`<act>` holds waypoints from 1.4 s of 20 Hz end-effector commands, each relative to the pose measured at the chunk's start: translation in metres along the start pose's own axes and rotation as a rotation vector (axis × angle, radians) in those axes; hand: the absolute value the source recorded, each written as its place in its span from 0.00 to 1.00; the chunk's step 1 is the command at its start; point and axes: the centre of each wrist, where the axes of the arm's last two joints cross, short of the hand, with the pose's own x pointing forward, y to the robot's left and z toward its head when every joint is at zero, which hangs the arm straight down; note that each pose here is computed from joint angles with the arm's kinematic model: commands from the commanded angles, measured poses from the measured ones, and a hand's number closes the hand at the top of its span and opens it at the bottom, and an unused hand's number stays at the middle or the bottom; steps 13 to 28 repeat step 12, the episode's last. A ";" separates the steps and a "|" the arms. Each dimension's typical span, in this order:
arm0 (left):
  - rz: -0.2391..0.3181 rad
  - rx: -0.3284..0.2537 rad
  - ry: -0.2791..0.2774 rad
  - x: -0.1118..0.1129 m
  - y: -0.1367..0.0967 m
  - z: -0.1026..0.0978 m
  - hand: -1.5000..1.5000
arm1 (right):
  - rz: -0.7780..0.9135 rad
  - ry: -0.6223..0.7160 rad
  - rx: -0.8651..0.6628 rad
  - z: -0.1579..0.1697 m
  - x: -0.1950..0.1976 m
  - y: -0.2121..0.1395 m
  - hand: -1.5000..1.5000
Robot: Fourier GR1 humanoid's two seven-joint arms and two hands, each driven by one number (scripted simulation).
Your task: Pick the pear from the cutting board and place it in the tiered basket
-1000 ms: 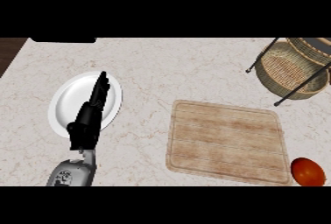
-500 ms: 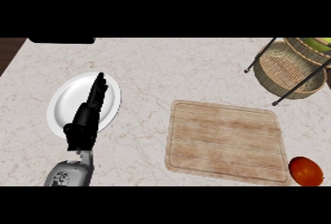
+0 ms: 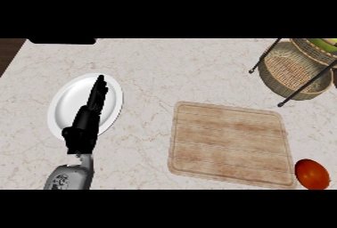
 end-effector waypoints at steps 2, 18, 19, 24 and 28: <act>-0.012 0.021 0.003 -0.004 -0.007 -0.002 0.50 | -0.172 0.081 -0.058 0.033 -0.041 -0.065 0.00; 0.022 0.008 0.004 0.011 -0.003 -0.007 0.50 | -0.250 0.076 -0.064 0.114 -0.124 -0.127 0.00; 0.022 0.008 0.004 0.011 -0.003 -0.007 0.50 | -0.250 0.076 -0.064 0.114 -0.124 -0.127 0.00; 0.022 0.008 0.004 0.011 -0.003 -0.007 0.50 | -0.250 0.076 -0.064 0.114 -0.124 -0.127 0.00; 0.022 0.008 0.004 0.011 -0.003 -0.007 0.50 | -0.250 0.076 -0.064 0.114 -0.124 -0.127 0.00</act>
